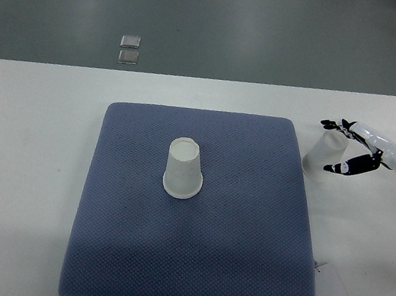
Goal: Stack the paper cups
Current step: 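Lower the right hand around the white paper cup beside the mat, then close the right hand on the cup and lift it up, then carry the held cup over the cup on the mat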
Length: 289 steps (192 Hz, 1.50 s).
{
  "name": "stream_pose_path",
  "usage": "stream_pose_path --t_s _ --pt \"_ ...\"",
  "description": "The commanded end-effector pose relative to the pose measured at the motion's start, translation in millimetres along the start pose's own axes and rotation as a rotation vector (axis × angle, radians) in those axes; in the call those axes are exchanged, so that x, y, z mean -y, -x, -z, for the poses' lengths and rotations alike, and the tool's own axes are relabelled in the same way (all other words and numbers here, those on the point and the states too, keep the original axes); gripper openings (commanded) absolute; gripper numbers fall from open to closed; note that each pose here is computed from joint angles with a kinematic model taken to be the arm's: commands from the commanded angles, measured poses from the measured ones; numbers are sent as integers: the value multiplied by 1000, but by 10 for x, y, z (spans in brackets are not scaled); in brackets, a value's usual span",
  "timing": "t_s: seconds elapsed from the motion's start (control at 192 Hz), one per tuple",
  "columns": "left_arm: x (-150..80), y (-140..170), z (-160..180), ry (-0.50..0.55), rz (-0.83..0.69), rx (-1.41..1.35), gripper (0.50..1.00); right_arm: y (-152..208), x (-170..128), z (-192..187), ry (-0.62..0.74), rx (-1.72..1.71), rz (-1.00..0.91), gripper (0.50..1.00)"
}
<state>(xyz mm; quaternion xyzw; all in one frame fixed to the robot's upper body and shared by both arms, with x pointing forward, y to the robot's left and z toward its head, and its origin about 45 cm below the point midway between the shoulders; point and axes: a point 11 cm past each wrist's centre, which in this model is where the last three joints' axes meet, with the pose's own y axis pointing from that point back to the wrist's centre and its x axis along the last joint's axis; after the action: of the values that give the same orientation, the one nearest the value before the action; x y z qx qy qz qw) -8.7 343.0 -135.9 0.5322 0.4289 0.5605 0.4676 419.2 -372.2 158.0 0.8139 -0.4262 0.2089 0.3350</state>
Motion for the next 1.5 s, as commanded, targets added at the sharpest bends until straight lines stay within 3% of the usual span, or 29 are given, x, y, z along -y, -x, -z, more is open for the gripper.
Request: stream_pose_path --t_s 0.0,0.4,0.463,0.551,0.738,1.003,1.196,1.497 --pt "0 0 0 0 0 0 1000 18 9 1 3 -3 6 858" --pt "0 0 0 0 0 0 1000 164 68 -46 39 -14 41 744" --pt "0 0 0 0 0 0 1000 174 66 -63 46 -15 45 672" --pt "0 0 0 0 0 0 1000 168 74 -63 53 -17 45 500" --pt "0 0 0 0 0 0 1000 71 51 -58 64 -13 43 500" --pt "0 0 0 0 0 0 1000 -631 63 434 -19 -64 -6 500" --pt "0 0 0 0 0 0 1000 -1058 147 1334 -194 -132 10 500" --pt "0 0 0 0 0 0 1000 -991 168 2772 -427 -269 167 500"
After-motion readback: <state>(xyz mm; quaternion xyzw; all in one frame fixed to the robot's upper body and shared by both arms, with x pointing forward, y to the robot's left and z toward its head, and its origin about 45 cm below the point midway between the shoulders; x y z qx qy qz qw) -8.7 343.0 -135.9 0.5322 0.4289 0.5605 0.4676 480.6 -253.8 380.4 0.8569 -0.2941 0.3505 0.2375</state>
